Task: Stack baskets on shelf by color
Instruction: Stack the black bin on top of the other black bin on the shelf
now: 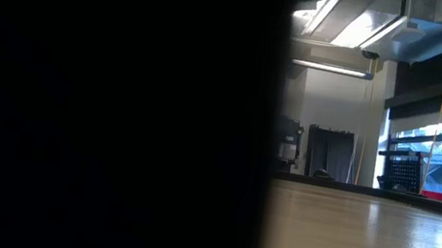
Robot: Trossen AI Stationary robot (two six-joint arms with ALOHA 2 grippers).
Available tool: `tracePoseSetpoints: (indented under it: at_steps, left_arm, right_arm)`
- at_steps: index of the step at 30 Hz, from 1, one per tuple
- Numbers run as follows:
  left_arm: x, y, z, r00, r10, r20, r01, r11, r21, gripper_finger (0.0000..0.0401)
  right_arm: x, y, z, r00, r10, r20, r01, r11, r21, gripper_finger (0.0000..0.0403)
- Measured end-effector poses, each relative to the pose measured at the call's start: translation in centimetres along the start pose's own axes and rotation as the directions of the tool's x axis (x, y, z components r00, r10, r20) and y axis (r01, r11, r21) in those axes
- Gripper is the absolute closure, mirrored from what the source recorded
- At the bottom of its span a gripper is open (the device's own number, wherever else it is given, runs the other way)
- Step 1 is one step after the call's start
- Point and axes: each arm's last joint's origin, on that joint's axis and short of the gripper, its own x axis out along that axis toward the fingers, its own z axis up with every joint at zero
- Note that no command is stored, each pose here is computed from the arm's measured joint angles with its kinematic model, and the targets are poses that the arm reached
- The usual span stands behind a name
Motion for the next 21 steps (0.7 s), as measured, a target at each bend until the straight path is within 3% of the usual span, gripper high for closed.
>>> tracePoseSetpoints:
  at_steps: [3, 8, 13, 18, 21]
  left_arm:
    - [0.0, 1.8, 0.9, 0.984, 0.157, 0.085, -0.150, 0.985, -0.085, 0.0362]
    - [0.0, 4.6, 2.9, 0.928, 0.360, 0.098, -0.330, 0.914, -0.235, 0.0362]
    - [0.5, 6.7, 5.7, 0.896, 0.439, 0.068, -0.383, 0.841, -0.382, 0.0362]
    - [1.8, 9.2, 7.8, 0.869, 0.491, -0.067, -0.456, 0.740, -0.494, 0.0362]
    - [2.8, 11.0, 8.5, 0.845, 0.513, -0.151, -0.500, 0.658, -0.563, 0.0362]
  right_arm:
    - [0.0, 0.0, 0.0, 1.000, 0.004, 0.001, -0.004, 1.000, -0.019, 0.0344]
    - [0.0, 0.1, 0.0, 0.999, 0.043, 0.012, -0.042, 0.996, -0.074, 0.0344]
    - [-0.1, 0.1, -0.3, 0.998, 0.054, -0.014, -0.055, 0.996, -0.074, 0.0344]
    - [-0.1, 0.3, -0.8, 0.995, 0.069, -0.066, -0.075, 0.993, -0.096, 0.0344]
    - [-0.2, 0.4, -1.0, 0.993, 0.076, -0.086, -0.084, 0.992, -0.091, 0.0344]
